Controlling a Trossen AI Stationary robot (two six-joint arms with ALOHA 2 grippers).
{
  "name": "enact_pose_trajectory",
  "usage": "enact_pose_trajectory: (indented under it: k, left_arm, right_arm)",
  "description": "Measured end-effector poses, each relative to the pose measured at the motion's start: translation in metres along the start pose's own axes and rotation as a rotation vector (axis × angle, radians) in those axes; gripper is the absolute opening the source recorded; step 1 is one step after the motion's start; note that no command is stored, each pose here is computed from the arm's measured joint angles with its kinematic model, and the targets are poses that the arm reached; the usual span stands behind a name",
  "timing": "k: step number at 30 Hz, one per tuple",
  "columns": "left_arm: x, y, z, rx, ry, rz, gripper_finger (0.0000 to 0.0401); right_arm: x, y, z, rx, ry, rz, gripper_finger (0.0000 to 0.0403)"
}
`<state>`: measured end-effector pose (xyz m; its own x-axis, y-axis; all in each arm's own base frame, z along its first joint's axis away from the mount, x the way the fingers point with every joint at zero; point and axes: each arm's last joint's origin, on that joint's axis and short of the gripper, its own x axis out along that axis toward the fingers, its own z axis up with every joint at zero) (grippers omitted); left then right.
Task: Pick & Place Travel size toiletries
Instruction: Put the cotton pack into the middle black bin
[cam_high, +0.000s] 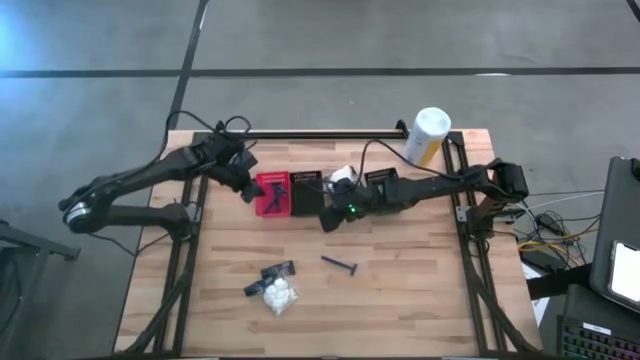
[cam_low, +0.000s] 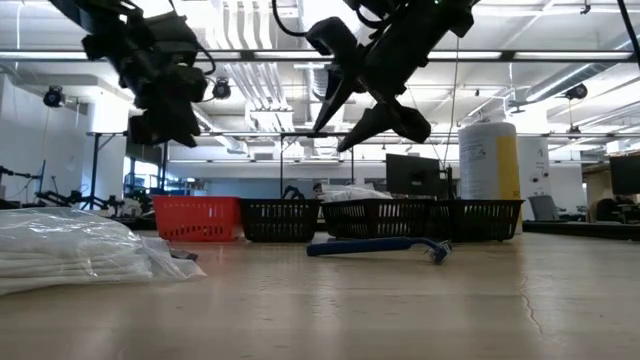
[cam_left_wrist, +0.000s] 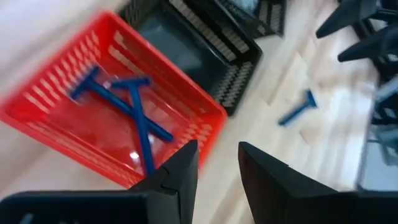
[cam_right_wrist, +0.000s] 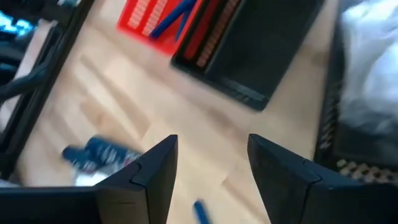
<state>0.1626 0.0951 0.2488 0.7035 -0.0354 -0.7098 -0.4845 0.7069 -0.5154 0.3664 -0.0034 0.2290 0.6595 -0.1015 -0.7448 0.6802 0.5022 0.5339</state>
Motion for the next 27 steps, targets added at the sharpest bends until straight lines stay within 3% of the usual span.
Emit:
enact_pose_trajectory:
  k: [5,12,27]
  left_arm:
    - [0.005,0.003,-0.018,-0.033,0.067,-0.08,0.012]
    - [0.013,0.003,-0.045,-0.052,0.139,-0.107,0.012]
    - [0.02,-0.015,-0.086,0.065,0.264,-0.208,0.012]
  right_arm:
    - [-0.001,0.007,-0.012,-0.004,0.045,0.03,0.019]
    - [-0.004,0.019,-0.026,0.034,0.14,0.127,0.0198]
    - [-0.013,0.043,-0.062,0.223,0.231,0.213,0.0178]
